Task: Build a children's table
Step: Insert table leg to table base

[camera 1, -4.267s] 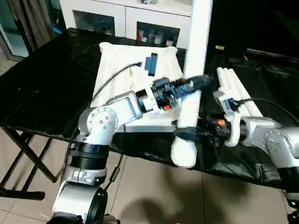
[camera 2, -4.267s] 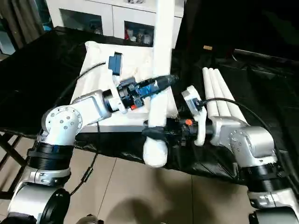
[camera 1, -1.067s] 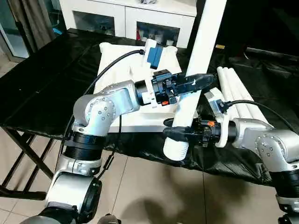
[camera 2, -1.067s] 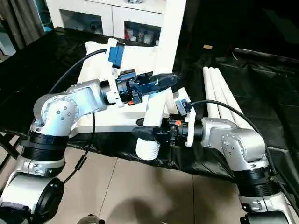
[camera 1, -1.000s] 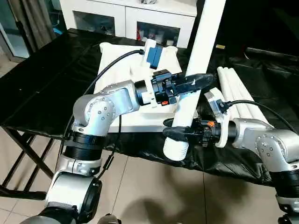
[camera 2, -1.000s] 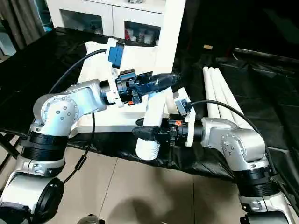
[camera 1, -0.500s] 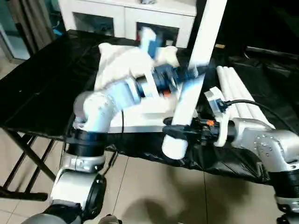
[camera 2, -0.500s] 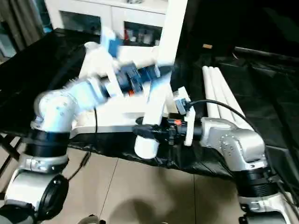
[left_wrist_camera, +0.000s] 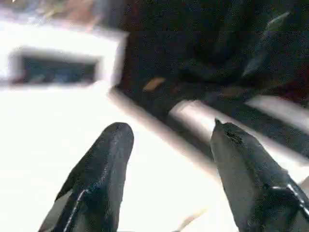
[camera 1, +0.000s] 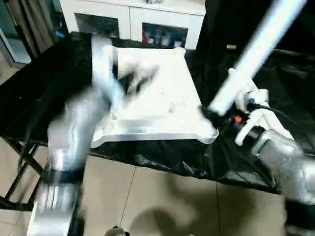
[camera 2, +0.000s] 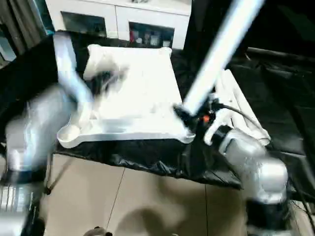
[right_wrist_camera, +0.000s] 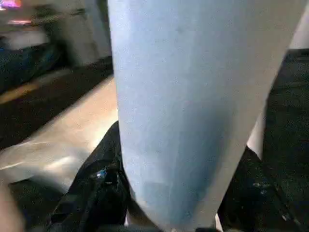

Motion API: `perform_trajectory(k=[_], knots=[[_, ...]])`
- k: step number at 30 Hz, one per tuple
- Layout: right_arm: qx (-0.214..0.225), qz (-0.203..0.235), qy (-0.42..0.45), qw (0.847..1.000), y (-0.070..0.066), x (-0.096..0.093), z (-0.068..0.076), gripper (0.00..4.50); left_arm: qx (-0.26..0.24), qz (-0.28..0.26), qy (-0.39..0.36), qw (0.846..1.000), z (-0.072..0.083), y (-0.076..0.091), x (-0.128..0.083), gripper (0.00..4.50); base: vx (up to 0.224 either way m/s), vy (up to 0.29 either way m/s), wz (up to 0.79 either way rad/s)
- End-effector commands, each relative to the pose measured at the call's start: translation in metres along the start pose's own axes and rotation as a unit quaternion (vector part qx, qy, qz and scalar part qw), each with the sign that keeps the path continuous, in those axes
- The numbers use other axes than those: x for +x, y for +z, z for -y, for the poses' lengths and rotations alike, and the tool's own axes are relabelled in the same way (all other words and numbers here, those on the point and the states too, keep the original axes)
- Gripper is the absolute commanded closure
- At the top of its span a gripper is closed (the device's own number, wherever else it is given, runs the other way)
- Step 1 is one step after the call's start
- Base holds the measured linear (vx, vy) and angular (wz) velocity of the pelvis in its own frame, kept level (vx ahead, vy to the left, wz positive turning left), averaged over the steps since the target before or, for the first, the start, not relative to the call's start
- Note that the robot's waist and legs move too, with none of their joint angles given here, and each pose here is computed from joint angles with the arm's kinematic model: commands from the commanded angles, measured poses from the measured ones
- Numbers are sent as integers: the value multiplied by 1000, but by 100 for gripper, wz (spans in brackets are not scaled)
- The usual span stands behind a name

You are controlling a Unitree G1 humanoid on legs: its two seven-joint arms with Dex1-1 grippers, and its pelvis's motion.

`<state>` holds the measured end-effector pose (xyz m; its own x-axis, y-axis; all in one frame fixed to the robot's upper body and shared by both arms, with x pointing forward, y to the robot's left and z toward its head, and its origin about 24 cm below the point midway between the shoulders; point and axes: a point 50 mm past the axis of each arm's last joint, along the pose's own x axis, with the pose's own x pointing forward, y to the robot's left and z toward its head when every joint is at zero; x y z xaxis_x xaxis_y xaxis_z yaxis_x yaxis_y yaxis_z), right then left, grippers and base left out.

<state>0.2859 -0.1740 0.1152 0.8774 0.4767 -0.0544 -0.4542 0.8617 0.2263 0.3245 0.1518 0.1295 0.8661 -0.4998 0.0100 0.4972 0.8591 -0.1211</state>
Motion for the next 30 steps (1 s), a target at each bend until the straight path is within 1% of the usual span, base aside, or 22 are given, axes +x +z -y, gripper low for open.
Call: perform_trajectory(k=[1, 2, 4, 5, 6, 7, 8, 10, 11, 12, 14, 16, 20, 24, 30], knots=[[-27, 31, -73, 996, 4, -6, 6, 261, 64, 17, 73, 995, -11, 3, -9, 151, 0, 0, 0], [-28, 34, -88, 995, 1, -7, 5, 261, 75, 15, 93, 993, -14, -2, -13, 151, 0, 0, 0], [-30, 18, -106, 994, -10, -7, 3, 261, 65, 21, 125, 990, -20, -10, -21, 151, 0, 0, 0], [-30, 16, -107, 994, -11, -7, 2, 261, 63, 21, 127, 990, -20, -11, -21, 151, 0, 0, 0], [-48, 4, -95, 994, -17, -6, -4, 261, 58, 37, 139, 988, -21, -14, -25, 151, 0, 0, 0], [-52, -1, -90, 995, -19, -6, -7, 261, 58, 37, 138, 988, -18, -16, -26, 151, 0, 0, 0], [-42, 6, -85, 995, -21, -6, -10, 261, 62, 32, 126, 990, -12, -19, -27, 151, 0, 0, 0], [-35, 13, -91, 995, -22, -6, -10, 261, 62, 34, 114, 991, -7, -22, -27, 151, -1, 3, -10], [-35, 13, -91, 995, -22, -6, -10, 261, 62, 34, 114, 991, -7, -22, -27, 151, -1, 5, -19], [-38, 8, -94, 995, -24, -7, -10, 261, 63, 37, 114, 991, -3, -24, -28, 151, -16, 5, -37], [-42, 9, -98, 994, -26, -7, -11, 261, 68, 42, 119, 990, 0, -25, -30, 151, -13, 6, -45], [-40, 10, -100, 994, -27, -8, -10, 261, 72, 42, 121, 989, 0, -27, -30, 151, 57, 32, -45], [-59, -4, -93, 994, -32, -6, -12, 261, 84, 37, 126, 988, 3, -32, -33, 151, 60, 14, -20], [-74, -7, -88, 993, -35, -5, -13, 261, 86, 41, 133, 987, 3, -32, -35, 151, 94, 1, 8], [-78, -3, -69, 995, -35, -5, -17, 261, 83, 44, 137, 986, 4, -32, -37, 151, 110, 13, 6]])
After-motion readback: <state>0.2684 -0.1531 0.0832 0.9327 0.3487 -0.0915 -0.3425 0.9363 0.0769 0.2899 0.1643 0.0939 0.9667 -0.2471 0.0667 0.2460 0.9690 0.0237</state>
